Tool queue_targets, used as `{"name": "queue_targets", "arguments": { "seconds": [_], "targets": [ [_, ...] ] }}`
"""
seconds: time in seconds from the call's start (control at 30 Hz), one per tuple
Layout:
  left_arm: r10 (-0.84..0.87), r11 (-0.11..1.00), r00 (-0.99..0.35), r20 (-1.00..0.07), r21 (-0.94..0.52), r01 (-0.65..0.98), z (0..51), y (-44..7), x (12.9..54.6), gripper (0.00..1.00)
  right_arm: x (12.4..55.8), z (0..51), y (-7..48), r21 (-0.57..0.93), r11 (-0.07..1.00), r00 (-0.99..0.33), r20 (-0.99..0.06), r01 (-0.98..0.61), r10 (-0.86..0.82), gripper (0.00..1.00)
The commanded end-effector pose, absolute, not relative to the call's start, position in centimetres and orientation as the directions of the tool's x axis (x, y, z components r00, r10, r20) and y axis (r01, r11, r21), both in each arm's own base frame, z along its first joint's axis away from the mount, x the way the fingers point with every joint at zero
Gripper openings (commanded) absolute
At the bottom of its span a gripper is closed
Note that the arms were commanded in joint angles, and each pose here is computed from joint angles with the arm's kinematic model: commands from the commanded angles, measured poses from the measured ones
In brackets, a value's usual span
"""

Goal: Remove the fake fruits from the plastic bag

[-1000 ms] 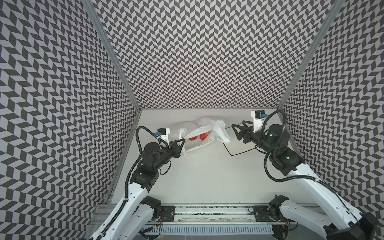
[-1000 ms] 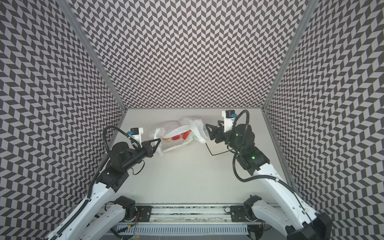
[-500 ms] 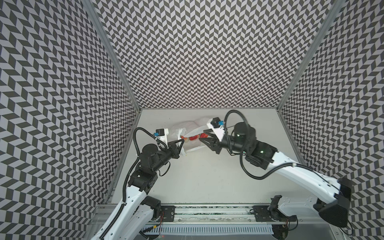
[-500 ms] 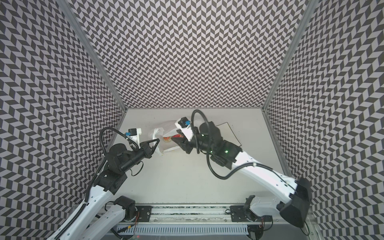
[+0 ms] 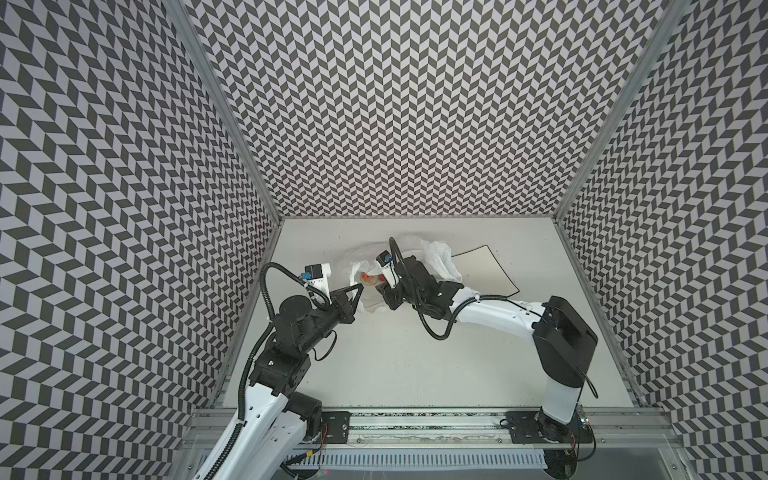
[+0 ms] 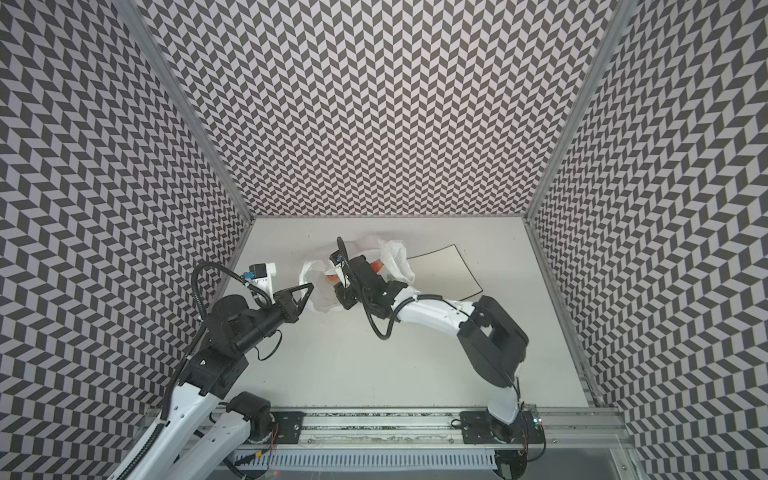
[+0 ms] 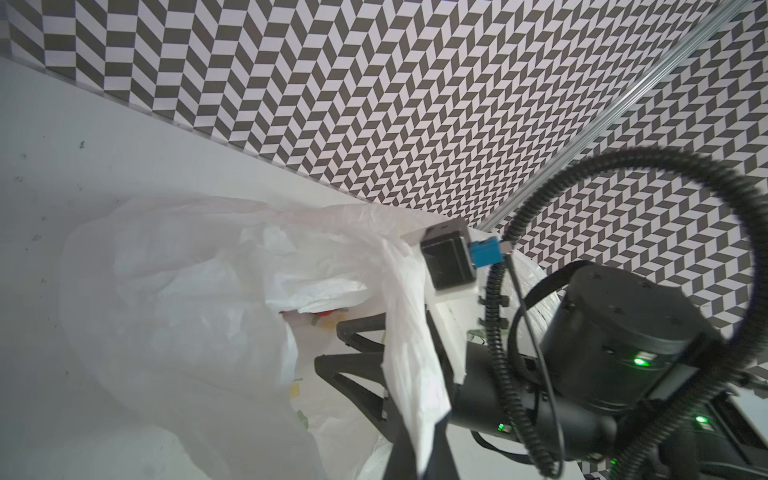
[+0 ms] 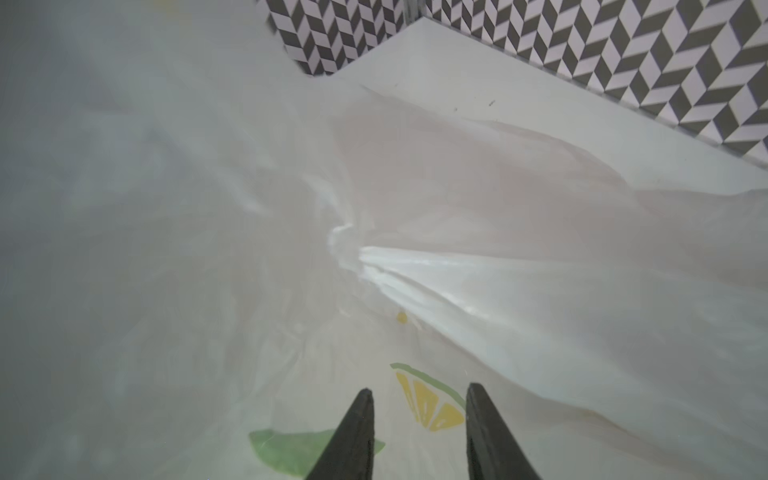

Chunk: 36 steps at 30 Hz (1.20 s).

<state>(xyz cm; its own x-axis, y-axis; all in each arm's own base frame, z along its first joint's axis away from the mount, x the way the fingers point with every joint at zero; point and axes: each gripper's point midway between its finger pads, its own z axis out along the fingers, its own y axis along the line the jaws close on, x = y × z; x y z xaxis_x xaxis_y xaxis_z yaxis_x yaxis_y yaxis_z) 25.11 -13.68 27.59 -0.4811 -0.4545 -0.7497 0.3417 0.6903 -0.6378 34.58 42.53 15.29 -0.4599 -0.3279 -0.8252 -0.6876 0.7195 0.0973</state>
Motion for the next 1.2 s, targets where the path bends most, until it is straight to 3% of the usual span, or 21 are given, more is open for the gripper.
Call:
{"name": "queue_targets", "arguments": {
  "seconds": [0.0,0.1,0.17,0.27,0.5,1.07,1.17],
  "targets": [
    [-0.465,0.698,-0.527,-0.711,-0.661,0.275,25.8,-13.3,24.5,0.0,37.9,15.2,42.2,0.189,0.802,-0.513,-0.843,-0.567,-0.165,0.39],
    [-0.479,0.701,-0.559,-0.677,-0.679,0.221,24.7,-12.9,24.0,0.0,39.5,13.6,41.1,0.247,0.839,-0.567,-0.819,-0.485,-0.087,0.42],
    [-0.505,0.701,-0.589,-0.631,-0.698,0.146,23.6,-12.4,23.7,0.0,39.9,11.7,40.4,0.261,0.856,-0.602,-0.796,-0.445,-0.07,0.52],
    [-0.498,0.707,-0.658,-0.566,-0.704,0.07,21.6,-12.5,23.4,0.0,40.3,9.3,39.6,0.309,0.867,-0.647,-0.762,-0.391,-0.02,0.6],
    [-0.5,0.694,-0.681,-0.535,-0.718,0.054,21.3,-13.1,23.8,0.0,43.6,10.9,38.8,0.375,0.888,-0.624,-0.77,-0.268,0.137,0.78],
    [-0.379,0.68,-0.74,-0.556,-0.71,0.184,23.2,-16.0,23.5,0.0,49.1,8.1,39.1,0.456,0.888,-0.579,-0.741,-0.062,0.34,0.9],
    [-0.344,0.671,-0.763,-0.548,-0.711,0.209,23.1,-16.7,23.2,0.0,49.7,6.8,39.8,0.472,0.881,-0.59,-0.723,-0.042,0.359,0.97]
  ]
}}
